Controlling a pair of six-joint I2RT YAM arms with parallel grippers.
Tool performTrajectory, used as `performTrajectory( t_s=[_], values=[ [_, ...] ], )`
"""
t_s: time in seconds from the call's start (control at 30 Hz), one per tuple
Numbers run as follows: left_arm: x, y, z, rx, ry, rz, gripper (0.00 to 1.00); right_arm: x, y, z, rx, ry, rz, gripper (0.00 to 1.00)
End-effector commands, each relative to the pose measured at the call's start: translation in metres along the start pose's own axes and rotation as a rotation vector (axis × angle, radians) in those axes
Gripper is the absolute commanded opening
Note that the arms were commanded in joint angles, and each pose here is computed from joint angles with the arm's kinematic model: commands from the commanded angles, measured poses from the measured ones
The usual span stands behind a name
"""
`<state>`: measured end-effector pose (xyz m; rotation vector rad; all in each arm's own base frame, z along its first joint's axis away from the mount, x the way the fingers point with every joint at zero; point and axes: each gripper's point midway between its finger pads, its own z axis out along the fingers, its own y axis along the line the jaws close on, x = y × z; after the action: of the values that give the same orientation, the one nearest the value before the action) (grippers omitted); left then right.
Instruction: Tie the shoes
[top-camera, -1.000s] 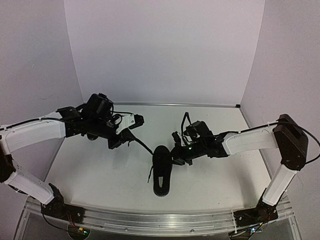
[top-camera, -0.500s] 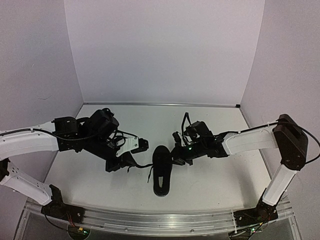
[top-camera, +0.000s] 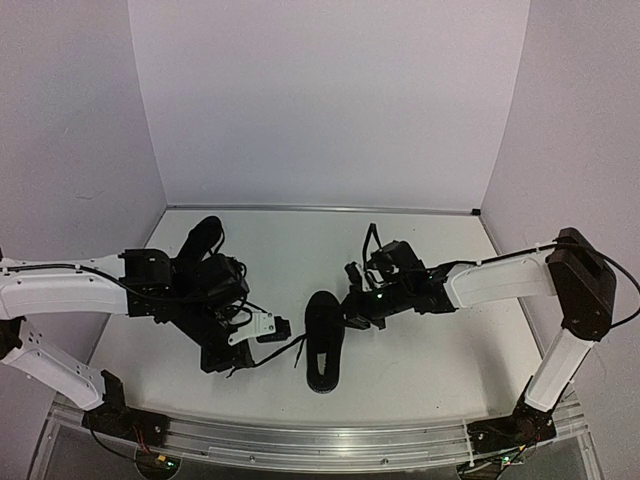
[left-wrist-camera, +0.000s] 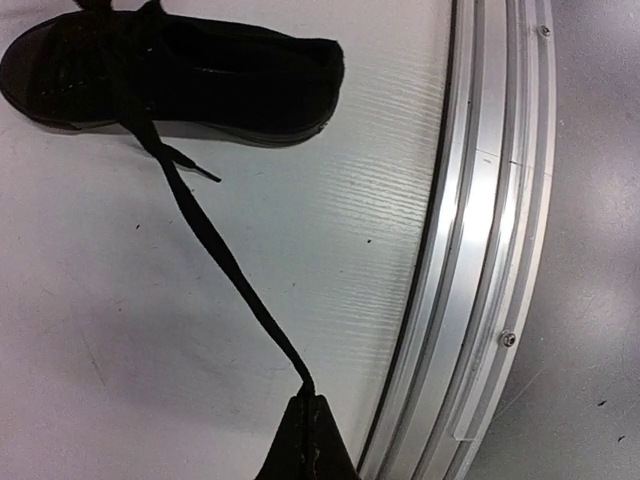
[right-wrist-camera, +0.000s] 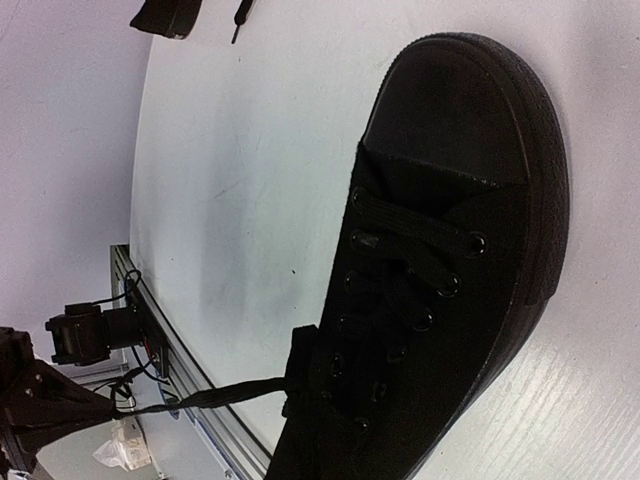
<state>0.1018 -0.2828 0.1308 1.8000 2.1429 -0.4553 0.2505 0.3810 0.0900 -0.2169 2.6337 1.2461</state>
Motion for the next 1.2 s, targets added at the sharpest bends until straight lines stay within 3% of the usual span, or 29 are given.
performTrajectory(
  t_s=[0.0,0.17,0.37,0.77,0.9,1.07,1.17],
  values=[
    [-0.031,-0.029,0.007,0.073,-0.019,0.087,0.0,-0.009,0.007,0.002,-0.003,-0.021,-0.024,0.0],
    [-0.09,-0.06,0.024,0.129,-0.159,0.267,0.0,-0.009,0.01,0.003,-0.009,-0.015,-0.045,0.0],
    [-0.151,-0.06,0.049,0.102,-0.33,0.417,0.0,-0.012,0.019,-0.001,-0.03,-0.014,-0.075,0.0],
    [-0.2,-0.037,0.102,0.052,-0.355,0.583,0.02,-0.013,0.029,-0.005,-0.052,-0.009,-0.109,0.0],
    [-0.203,-0.022,0.11,-0.008,-0.341,0.593,0.1,-0.014,0.029,-0.005,-0.05,-0.007,-0.114,0.0],
    [-0.207,-0.015,0.106,-0.055,-0.349,0.596,0.34,-0.013,0.028,-0.002,-0.047,-0.003,-0.111,0.0],
    [-0.208,-0.016,0.099,-0.059,-0.362,0.598,0.42,-0.013,0.027,-0.002,-0.046,-0.001,-0.11,0.0]
  ],
)
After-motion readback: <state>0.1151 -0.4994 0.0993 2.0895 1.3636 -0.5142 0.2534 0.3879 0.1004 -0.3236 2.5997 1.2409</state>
